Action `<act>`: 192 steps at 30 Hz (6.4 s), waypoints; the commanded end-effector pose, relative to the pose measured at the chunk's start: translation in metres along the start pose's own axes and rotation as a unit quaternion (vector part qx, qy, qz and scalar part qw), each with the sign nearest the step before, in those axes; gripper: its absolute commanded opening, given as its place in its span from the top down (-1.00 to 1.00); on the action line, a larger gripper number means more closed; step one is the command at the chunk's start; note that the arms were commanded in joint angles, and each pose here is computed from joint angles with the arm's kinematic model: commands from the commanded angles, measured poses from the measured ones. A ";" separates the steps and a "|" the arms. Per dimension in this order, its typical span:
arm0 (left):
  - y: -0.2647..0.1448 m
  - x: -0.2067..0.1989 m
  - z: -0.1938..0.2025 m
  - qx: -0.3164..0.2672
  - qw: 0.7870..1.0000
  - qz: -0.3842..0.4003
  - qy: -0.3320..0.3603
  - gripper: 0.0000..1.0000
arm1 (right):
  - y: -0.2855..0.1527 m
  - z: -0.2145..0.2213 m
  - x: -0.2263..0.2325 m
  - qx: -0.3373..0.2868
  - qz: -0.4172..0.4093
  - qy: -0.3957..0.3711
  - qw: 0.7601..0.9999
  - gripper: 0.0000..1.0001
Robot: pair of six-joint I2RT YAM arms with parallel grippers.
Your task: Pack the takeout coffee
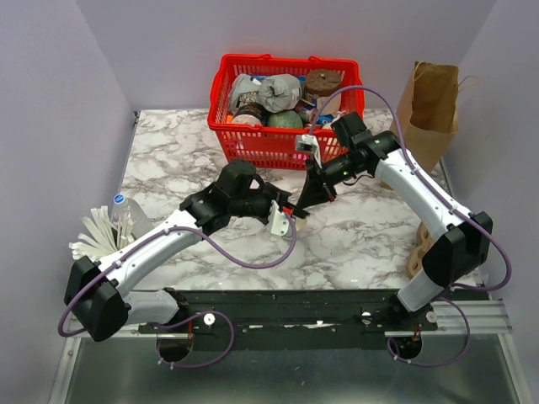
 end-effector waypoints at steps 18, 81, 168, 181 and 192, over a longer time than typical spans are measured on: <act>0.004 -0.014 -0.007 -0.026 0.984 0.043 -0.171 0.38 | -0.055 -0.048 -0.014 -0.068 0.084 -0.017 0.994 0.21; 0.003 -0.021 0.071 -0.112 0.659 -0.034 -0.743 -0.10 | 0.019 0.067 -0.088 -0.094 0.202 0.187 0.957 -0.98; 0.024 -0.032 0.085 -0.053 0.681 -0.052 -0.729 -0.20 | 0.027 0.120 -0.072 -0.038 0.223 0.239 0.944 -0.81; 0.026 -0.033 0.088 -0.050 0.676 -0.055 -0.733 -0.20 | 0.029 0.113 -0.076 -0.044 0.219 0.251 0.942 -0.82; 0.027 -0.026 0.089 -0.052 0.672 -0.061 -0.736 -0.20 | 0.029 0.100 -0.083 -0.057 0.218 0.264 0.938 -0.79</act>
Point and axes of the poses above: each gripper's point midway between its finger pads, its own y axis out along the fingers, its own x axis along the line the jaws close on, z = x × y, the point moved 2 cm from there along -y, back along the fingers, and after that the axes turned 7 degrees about -y, right-handed, at the moved point
